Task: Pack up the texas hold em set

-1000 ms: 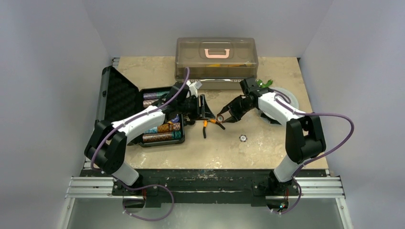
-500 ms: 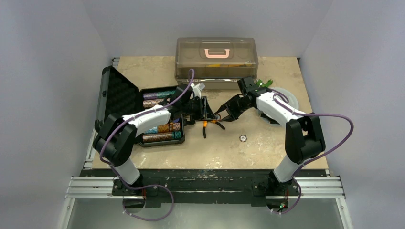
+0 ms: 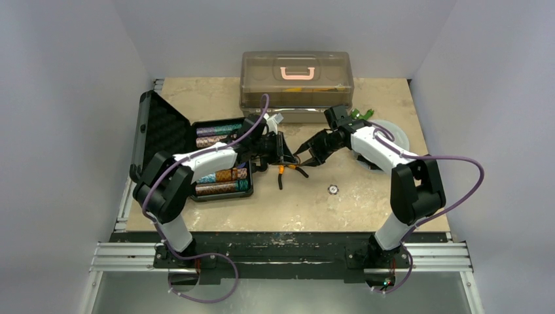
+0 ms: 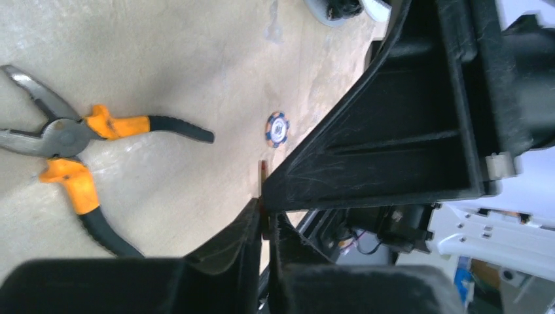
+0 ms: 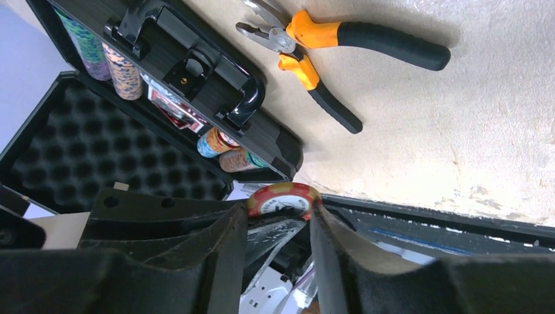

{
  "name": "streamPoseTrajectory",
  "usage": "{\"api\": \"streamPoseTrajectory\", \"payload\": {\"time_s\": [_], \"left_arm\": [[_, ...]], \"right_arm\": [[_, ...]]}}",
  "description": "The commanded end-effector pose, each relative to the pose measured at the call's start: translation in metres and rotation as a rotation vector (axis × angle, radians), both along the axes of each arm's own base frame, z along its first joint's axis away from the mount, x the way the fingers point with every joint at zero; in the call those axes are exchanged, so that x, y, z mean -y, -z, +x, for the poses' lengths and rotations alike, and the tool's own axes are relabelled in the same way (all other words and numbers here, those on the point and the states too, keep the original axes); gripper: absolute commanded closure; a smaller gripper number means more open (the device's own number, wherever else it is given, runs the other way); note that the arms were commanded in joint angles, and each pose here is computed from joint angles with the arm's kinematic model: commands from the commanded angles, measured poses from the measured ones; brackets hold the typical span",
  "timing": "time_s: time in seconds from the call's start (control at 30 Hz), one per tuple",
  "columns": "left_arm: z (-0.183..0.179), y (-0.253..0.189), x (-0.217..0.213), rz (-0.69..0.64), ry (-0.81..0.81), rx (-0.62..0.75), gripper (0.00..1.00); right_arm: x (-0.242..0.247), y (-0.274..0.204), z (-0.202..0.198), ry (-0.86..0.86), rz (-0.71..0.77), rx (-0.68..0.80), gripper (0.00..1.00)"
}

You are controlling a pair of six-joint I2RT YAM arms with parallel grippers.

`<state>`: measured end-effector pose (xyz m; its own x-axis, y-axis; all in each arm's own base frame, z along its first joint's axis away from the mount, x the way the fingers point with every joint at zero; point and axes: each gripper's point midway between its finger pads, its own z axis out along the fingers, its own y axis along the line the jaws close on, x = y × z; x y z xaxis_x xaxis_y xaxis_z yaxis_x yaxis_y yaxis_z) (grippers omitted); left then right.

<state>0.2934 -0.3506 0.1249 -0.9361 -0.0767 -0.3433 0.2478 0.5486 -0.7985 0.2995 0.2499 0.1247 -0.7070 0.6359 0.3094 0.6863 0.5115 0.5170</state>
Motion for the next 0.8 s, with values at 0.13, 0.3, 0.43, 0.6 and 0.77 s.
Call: {"api": "streamPoseTrajectory", "payload": {"time_s": [0.13, 0.3, 0.43, 0.6, 0.77], "left_arm": [[-0.010, -0.006, -0.032, 0.206, 0.021, 0.050, 1.00], [-0.036, 0.007, -0.116, 0.562, -0.011, 0.000, 1.00], [-0.051, 0.008, -0.175, 0.622, -0.124, -0.122, 1.00], [-0.053, 0.008, -0.208, 0.669, -0.173, -0.150, 1.00], [-0.034, 0.009, -0.205, 0.703, -0.145, -0.165, 1.00]], "right_arm": [[0.013, -0.013, 0.003, -0.138, -0.114, 0.132, 0.15], [0.059, -0.008, 0.002, -0.349, -0.392, 0.238, 0.07], [0.075, -0.004, -0.007, -0.422, -0.457, 0.267, 0.08], [0.076, 0.014, -0.020, -0.463, -0.446, 0.226, 0.10], [0.071, 0.017, -0.018, -0.487, -0.420, 0.217, 0.11]]}}
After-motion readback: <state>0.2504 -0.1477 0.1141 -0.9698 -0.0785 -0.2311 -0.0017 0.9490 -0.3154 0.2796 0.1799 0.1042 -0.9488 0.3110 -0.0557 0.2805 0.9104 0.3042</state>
